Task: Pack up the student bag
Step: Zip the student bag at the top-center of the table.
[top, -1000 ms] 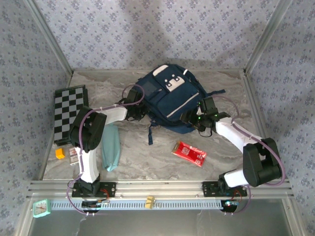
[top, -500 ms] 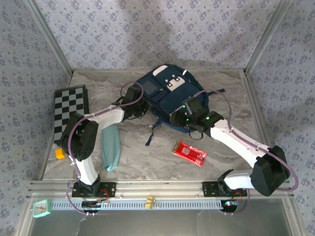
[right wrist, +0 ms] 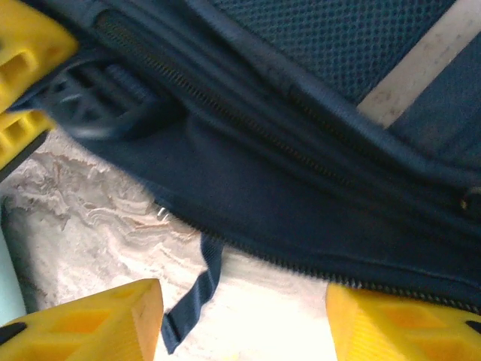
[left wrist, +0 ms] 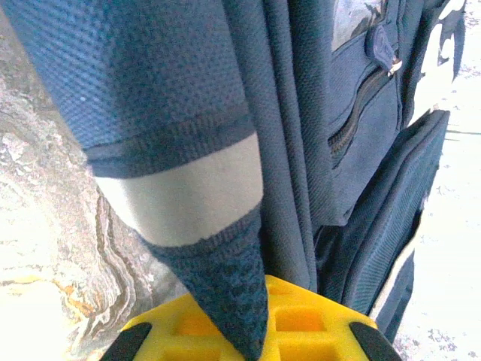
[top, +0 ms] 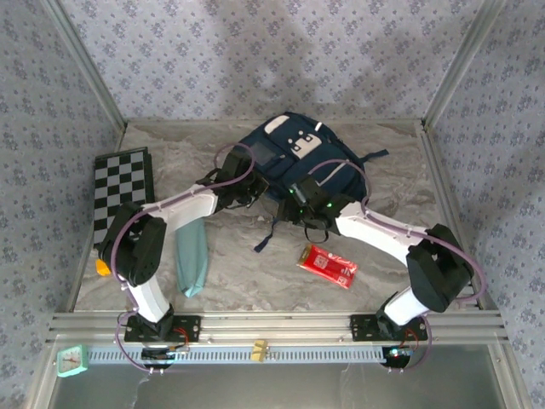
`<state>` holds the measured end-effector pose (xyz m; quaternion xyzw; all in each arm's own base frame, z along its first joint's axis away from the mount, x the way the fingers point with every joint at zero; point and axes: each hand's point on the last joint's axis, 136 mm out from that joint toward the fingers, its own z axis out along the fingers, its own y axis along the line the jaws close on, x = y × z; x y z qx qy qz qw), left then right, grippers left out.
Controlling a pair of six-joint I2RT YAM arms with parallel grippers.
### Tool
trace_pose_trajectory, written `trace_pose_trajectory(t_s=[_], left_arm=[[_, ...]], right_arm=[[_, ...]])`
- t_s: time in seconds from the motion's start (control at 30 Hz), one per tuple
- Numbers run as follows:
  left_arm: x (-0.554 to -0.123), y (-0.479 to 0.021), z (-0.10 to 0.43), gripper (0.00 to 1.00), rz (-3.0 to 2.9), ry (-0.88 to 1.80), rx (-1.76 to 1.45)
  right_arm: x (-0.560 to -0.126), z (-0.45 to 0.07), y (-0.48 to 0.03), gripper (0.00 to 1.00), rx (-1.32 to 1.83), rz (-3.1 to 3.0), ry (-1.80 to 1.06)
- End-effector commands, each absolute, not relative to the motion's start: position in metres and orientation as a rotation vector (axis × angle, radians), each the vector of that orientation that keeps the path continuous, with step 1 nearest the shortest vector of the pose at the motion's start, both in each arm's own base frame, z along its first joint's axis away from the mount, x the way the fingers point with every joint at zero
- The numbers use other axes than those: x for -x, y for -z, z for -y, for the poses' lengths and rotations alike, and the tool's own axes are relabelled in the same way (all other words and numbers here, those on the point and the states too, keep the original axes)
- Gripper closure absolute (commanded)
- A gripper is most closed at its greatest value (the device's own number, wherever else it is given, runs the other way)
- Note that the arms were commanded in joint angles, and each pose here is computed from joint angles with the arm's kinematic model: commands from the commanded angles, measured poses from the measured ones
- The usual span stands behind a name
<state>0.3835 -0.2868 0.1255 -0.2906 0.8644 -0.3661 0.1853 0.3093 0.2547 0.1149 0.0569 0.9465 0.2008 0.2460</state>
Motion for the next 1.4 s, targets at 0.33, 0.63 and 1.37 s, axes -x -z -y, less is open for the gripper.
trace_pose_trajectory(t_s=[0.33,0.63,1.37], left_arm=[[-0.345,-0.168,0.334,1.00,-2.393,1.244,0.729],[-0.351,-0.165,0.339,1.00,-2.394,1.247,0.738],[-0.351,-0.166,0.329,1.00,-2.380,1.208,0.725]], right_arm=[[-0.331,-0.199,-0.142,0.33,0.095,-2.506,-0.365],[-0.280,-0.207,-0.118,0.43,0.037,-2.582,-0.223],[-0.321,-0.211,-0.119,0.64,-0.193,-2.541,0.049]])
